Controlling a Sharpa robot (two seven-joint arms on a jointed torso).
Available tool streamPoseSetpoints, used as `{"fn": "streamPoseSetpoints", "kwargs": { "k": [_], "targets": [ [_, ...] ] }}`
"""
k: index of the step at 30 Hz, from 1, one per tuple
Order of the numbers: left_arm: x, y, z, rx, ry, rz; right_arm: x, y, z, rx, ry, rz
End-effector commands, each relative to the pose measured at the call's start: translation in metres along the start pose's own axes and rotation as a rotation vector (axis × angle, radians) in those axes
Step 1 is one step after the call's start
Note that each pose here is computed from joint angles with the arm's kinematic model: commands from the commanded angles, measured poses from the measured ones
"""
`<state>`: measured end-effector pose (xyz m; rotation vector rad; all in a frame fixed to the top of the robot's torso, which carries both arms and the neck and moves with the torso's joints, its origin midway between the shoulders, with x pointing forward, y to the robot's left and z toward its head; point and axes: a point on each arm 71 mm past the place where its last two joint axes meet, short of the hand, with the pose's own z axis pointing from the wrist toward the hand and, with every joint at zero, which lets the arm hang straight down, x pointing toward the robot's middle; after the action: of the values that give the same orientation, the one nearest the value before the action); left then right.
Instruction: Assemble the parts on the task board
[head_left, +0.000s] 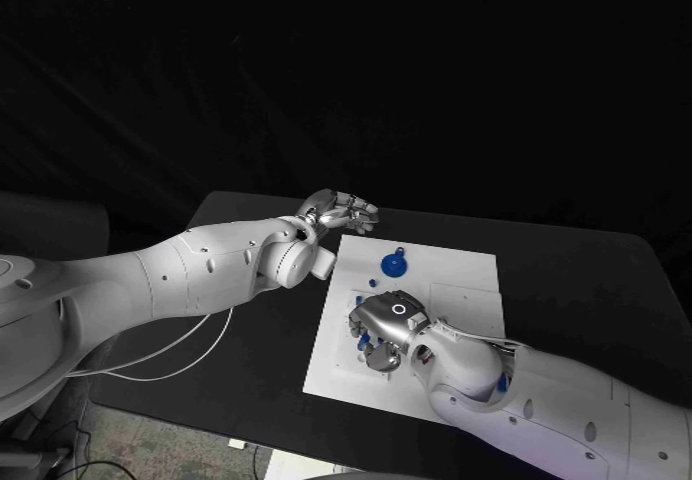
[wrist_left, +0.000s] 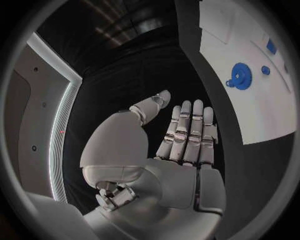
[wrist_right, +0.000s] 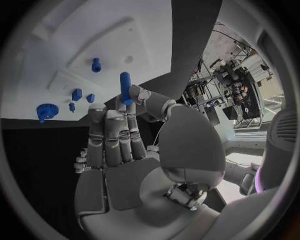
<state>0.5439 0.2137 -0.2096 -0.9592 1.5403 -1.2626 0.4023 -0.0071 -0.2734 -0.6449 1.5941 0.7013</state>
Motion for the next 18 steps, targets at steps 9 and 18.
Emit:
{"fn": "streamPoseSetpoints", "kwargs": {
  "k": [9, 18],
  "targets": [
    [0.0039, -0.0022, 0.0010, 0.009, 0.019, -0.004, 0.013, 0.003, -0.001, -0.010, 0.037, -0.029],
    [0.0034, -0.0020, 0.0011, 0.008, 0.018, -0.003, 0.016, 0.004, -0.001, -0.011, 0.043, -0.039]
  ]
}}
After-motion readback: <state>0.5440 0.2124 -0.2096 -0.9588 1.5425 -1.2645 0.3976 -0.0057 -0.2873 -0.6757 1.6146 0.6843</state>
